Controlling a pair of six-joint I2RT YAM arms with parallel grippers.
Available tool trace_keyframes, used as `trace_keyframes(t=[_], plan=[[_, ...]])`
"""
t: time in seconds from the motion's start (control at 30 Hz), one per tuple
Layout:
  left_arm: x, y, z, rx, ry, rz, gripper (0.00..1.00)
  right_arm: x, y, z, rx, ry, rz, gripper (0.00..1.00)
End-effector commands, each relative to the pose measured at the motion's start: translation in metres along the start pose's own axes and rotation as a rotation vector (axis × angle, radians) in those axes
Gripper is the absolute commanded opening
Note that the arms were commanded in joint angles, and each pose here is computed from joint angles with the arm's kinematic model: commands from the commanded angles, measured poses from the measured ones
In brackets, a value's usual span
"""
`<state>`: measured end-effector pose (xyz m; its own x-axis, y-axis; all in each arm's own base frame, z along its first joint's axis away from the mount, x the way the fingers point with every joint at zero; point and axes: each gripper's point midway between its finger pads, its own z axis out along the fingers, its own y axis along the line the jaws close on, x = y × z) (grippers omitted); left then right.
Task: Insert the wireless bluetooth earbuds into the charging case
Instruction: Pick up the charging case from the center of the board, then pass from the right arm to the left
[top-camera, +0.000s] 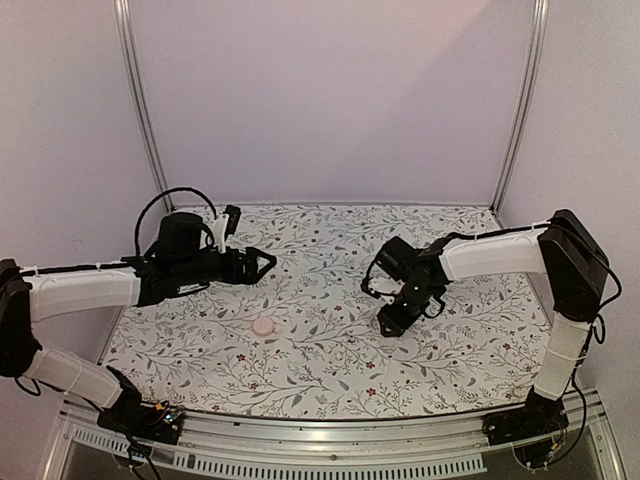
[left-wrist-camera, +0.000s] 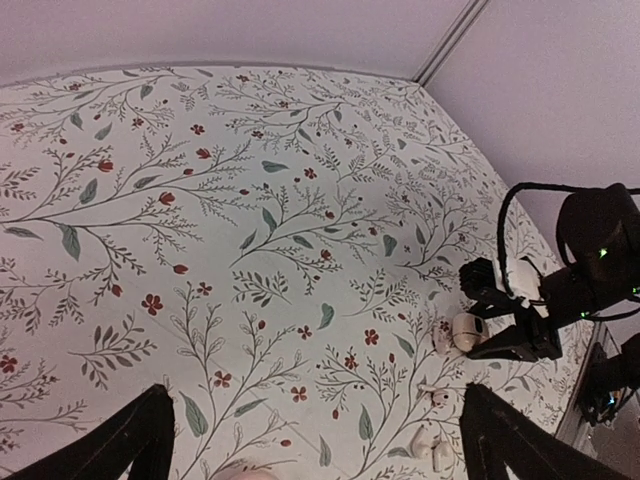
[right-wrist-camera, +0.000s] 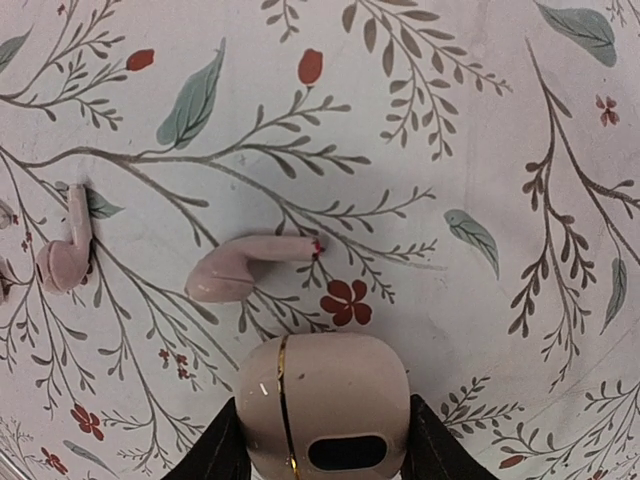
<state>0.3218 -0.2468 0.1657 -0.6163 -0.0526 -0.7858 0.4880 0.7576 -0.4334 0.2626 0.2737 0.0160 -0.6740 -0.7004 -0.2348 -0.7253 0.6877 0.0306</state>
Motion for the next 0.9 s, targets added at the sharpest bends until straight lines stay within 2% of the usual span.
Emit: trace_keyframes(t=[0.0,0.13,0.3,0.43,0.53,0.7,0.77,0.87], plan=[[-0.016,-0.013,-0.009,0.009,-0.089,0.051,1.0,-0.025,-0.001,-0.018,0.015,-0.086,0.016,0.39],[-0.015,-0.018,-0.013,-0.005,-0.117,0.081,1.0,-0.043,0.0,-0.029,0.0,-0.152,0.052,0.36],[-0.014,-0.041,-0.016,0.043,-0.154,0.121,0.99,-0.082,0.017,-0.067,-0.115,-0.324,0.112,0.36],[-0.013,-0.066,-0.008,0.165,-0.107,0.073,0.92,-0.102,0.035,-0.116,-0.206,-0.511,0.033,0.36],[-0.012,-0.088,-0.003,0.253,-0.052,0.025,0.86,-0.101,0.039,-0.14,-0.209,-0.608,-0.029,0.37],[-0.002,-0.128,-0.002,0.362,0.001,-0.031,0.81,-0.097,0.036,-0.182,-0.147,-0.767,-0.122,0.39],[0.001,-0.143,-0.002,0.367,-0.013,-0.005,0.8,-0.098,0.035,-0.195,-0.137,-0.812,-0.12,0.39],[0.006,-0.157,-0.004,0.298,-0.088,0.157,0.82,-0.104,0.039,-0.207,-0.183,-0.82,-0.076,0.37]])
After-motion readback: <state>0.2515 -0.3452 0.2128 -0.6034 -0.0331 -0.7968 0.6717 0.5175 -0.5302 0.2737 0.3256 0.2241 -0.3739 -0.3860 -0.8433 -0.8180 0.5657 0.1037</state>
